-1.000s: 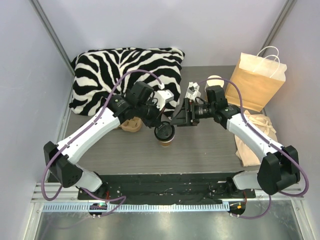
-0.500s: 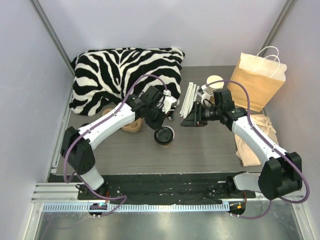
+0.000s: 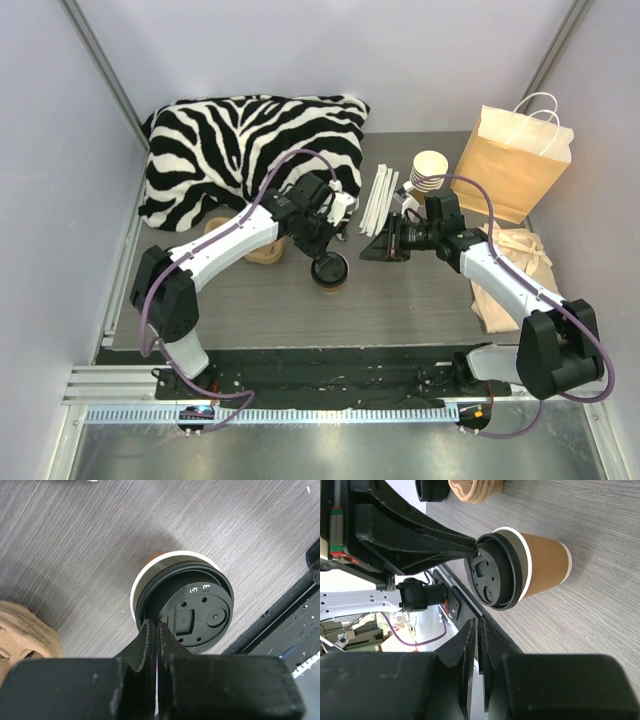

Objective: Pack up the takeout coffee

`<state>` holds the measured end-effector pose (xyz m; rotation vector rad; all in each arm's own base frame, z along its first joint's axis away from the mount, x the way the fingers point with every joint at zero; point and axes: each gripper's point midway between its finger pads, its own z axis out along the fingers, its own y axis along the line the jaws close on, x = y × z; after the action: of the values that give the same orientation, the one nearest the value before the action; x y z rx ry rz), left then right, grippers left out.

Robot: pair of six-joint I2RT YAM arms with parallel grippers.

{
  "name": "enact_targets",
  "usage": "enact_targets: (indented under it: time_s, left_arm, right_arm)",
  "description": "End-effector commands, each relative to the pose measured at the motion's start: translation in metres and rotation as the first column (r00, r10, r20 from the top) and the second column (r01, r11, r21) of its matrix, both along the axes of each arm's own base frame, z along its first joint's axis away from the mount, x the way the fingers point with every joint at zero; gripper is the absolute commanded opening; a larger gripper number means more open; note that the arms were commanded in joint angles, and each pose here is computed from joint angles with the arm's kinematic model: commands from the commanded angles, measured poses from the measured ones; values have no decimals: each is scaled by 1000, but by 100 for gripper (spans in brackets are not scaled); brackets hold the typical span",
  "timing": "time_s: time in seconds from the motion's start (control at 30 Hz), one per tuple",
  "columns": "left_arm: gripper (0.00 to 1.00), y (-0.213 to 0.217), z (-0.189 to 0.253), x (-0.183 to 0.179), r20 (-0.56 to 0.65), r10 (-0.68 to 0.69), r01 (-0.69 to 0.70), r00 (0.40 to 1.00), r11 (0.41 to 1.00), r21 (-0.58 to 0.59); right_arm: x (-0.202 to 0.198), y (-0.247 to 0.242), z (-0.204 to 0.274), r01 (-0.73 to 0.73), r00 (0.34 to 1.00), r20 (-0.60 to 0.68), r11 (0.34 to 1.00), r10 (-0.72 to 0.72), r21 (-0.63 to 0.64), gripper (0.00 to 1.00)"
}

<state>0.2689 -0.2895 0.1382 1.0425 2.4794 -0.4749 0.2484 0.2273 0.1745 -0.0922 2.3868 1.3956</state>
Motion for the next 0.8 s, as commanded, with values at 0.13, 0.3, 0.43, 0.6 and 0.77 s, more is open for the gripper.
enact_targets:
  time_s: [0.13,0.3,0.43,0.6,0.77]
  left_arm:
    - [0,-10,4,16,42,2,-1,999,1000,-27]
    - [0,-9,11,19,35,11,-9,999,999,-45]
    - [0,-9,15,19,33,14,-13,999,999,-50]
    - [0,-8,13,21,33,18,-16,999,999,-45]
    - [0,-4,4,22,12,18,-18,1000,999,-29]
  right_arm:
    - [1,11,6,-19,1000,17,998,18,59,14]
    - [-1,13,5,-34,999,13,997,33,65,13]
    - [-2,15,5,-41,999,17,997,40,68,12]
    - [-1,17,7,-43,999,21,996,41,74,12]
    - [-1,19,7,-47,999,21,996,46,77,11]
